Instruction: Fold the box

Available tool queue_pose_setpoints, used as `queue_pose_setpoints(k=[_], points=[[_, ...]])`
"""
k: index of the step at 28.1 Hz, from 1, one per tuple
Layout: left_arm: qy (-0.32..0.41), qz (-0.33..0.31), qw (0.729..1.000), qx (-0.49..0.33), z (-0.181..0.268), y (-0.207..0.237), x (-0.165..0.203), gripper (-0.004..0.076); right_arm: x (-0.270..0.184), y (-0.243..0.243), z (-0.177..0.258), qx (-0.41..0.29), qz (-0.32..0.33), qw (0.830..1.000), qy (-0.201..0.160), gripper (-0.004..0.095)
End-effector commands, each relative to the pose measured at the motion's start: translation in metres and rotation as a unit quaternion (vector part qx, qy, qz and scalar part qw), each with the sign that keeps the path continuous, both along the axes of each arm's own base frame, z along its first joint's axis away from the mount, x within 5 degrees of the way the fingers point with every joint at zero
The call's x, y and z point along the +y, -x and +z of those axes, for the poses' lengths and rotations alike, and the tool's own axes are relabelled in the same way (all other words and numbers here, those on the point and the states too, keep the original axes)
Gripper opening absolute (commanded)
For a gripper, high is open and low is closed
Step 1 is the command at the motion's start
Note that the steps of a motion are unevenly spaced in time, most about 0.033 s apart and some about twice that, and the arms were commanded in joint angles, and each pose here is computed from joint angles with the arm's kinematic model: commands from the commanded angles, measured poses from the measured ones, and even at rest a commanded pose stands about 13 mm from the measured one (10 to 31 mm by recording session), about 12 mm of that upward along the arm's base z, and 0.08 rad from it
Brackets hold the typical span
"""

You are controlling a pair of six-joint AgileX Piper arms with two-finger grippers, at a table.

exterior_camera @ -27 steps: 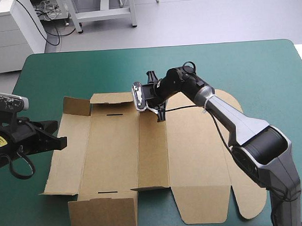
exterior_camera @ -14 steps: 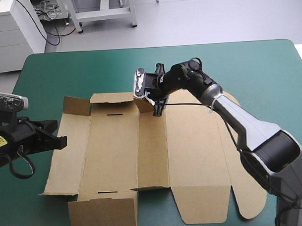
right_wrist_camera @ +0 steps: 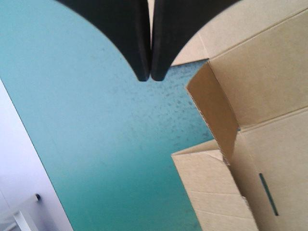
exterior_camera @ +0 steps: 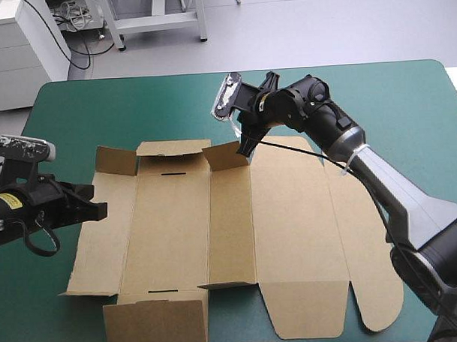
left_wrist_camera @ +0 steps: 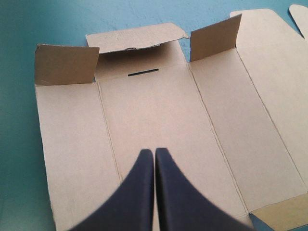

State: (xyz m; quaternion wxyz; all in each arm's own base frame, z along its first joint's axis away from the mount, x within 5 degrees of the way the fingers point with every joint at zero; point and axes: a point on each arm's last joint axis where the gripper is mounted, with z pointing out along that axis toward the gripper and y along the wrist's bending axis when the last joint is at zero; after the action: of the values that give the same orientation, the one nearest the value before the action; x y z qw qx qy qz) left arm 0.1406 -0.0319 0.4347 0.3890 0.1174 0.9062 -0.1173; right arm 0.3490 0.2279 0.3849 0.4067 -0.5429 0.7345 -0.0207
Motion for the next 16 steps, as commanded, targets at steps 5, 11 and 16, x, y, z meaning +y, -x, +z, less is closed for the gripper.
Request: queue_pose_setpoints(k=[5, 11, 16], points=[[0.030, 0.004, 0.999, -0.013, 0.009, 0.000, -0.003, -0.0008, -0.046, 0.014, 0.044, 0.005, -0.146, 0.988, -0.054, -0.0020], [0.042, -0.018, 0.997, 0.065, -0.006, -0.019, -0.010, 0.0006, -0.087, 0.021, 0.060, 0.031, -0.220, 0.972, -0.078, -0.0020], [0.139, -0.099, 0.978, 0.118, -0.021, -0.058, -0.032, 0.0016, -0.124, 0.034, 0.073, 0.049, -0.271, 0.959, -0.072, -0.0022]])
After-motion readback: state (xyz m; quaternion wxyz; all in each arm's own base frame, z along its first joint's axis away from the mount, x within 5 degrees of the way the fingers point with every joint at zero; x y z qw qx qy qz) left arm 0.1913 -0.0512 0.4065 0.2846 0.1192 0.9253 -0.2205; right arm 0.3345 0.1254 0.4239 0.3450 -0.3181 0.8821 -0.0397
